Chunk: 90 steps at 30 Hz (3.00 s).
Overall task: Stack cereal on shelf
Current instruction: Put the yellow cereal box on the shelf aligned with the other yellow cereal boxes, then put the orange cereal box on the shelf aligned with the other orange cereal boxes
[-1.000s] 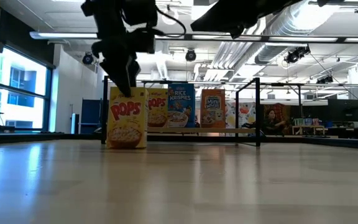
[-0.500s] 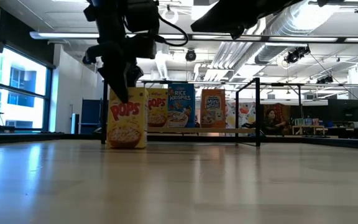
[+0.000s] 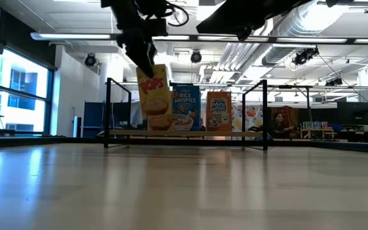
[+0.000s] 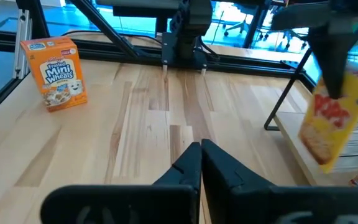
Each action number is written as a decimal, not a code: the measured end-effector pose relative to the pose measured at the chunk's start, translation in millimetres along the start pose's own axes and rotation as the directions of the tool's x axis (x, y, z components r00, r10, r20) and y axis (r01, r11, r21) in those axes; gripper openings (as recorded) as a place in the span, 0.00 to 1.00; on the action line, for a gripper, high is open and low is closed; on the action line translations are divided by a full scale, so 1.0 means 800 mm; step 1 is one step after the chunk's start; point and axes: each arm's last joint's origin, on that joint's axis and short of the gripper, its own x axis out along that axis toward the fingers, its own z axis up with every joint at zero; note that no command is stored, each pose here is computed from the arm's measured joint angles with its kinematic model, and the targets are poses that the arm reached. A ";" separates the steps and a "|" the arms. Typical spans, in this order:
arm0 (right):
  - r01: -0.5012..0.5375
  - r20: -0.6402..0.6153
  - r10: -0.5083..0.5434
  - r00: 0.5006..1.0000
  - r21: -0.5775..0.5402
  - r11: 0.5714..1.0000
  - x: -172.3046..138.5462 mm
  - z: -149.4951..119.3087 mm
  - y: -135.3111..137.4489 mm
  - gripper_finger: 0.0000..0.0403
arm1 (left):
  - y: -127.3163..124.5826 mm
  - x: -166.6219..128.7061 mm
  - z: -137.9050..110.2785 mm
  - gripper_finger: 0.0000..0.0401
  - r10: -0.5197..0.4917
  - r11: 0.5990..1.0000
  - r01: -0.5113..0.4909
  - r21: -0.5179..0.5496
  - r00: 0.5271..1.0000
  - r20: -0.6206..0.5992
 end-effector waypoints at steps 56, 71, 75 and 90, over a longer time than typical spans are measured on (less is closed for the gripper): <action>-0.018 0.001 0.018 1.000 0.019 1.000 0.000 0.000 0.001 0.00 | 0.039 0.041 -0.014 0.49 0.017 0.996 -0.023 -0.091 0.997 -0.070; -0.030 0.001 0.030 1.000 0.024 0.999 0.000 0.000 0.001 0.00 | 0.042 0.041 -0.011 0.66 0.064 0.995 -0.068 -0.080 0.997 -0.053; -0.030 0.002 0.030 1.000 0.024 0.999 0.000 0.000 0.001 0.00 | 0.043 0.038 -0.011 0.67 0.076 0.995 -0.078 -0.062 0.996 -0.047; -0.021 -0.002 0.021 1.000 0.004 1.000 0.000 0.000 0.001 0.00 | -0.010 -0.046 0.003 0.54 0.090 0.996 -0.091 -0.003 0.986 0.137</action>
